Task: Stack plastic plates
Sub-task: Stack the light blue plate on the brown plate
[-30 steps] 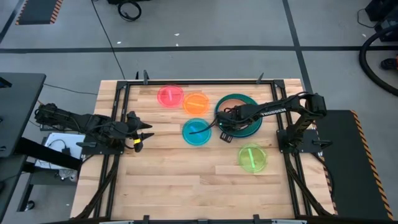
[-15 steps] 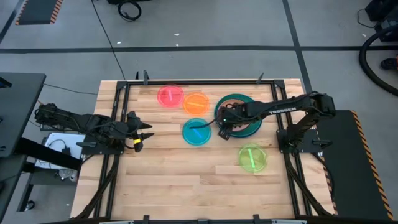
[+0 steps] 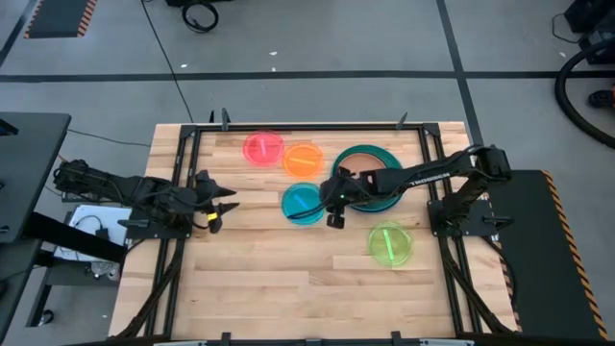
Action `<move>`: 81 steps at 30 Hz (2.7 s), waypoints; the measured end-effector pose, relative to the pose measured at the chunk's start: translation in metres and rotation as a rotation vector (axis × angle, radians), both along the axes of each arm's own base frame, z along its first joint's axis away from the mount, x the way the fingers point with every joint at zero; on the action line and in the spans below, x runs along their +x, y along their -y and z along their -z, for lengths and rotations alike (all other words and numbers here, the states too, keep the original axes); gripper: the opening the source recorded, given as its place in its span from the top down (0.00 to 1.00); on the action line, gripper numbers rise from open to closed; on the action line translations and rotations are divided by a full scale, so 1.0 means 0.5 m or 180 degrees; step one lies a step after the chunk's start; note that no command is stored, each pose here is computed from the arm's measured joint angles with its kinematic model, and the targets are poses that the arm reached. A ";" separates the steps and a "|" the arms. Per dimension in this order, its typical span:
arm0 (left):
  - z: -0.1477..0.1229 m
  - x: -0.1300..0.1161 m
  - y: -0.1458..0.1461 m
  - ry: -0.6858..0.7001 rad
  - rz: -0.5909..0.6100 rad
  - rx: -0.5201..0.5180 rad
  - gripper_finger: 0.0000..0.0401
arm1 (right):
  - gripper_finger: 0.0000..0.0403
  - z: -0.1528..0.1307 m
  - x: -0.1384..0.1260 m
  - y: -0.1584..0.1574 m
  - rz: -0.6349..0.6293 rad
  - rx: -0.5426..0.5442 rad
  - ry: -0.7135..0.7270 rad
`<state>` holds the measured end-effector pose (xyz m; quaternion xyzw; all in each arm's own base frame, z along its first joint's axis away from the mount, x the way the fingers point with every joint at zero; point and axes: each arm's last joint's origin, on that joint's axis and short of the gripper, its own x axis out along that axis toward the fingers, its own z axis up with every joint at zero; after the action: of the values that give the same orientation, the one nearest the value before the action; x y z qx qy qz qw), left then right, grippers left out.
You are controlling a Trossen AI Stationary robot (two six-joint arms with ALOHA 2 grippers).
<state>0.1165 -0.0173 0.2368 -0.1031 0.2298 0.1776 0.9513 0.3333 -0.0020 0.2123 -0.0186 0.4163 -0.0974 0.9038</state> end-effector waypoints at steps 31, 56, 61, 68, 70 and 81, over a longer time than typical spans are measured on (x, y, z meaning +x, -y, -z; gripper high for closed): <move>-0.001 0.020 0.003 0.0006 -0.0004 0.0265 0.53 | 0.65 0.124 0.107 -0.139 -0.1399 -0.1467 -0.0715; 0.000 0.019 0.003 -0.0013 -0.0003 0.0267 0.53 | 0.83 0.165 0.103 -0.077 -0.1207 -0.1183 -0.1120; 0.000 0.019 0.003 -0.0017 -0.0003 0.0268 0.53 | 0.92 0.171 0.098 -0.072 -0.1289 -0.1039 -0.1114; 0.000 0.019 0.003 -0.0025 -0.0003 0.0270 0.53 | 0.98 0.170 0.093 -0.078 -0.1410 -0.1144 -0.1150; 0.000 0.019 0.003 -0.0024 -0.0004 0.0270 0.53 | 0.98 0.165 0.090 -0.086 -0.1432 -0.1201 -0.1169; 0.000 0.019 0.003 -0.0029 -0.0005 0.0271 0.53 | 0.98 0.072 0.100 -0.132 -0.1470 -0.1548 -0.0949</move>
<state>0.1260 -0.0188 0.2366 -0.0619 0.2262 0.1883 0.9537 0.3833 0.0641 0.1761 -0.3404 0.4930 0.0169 0.8005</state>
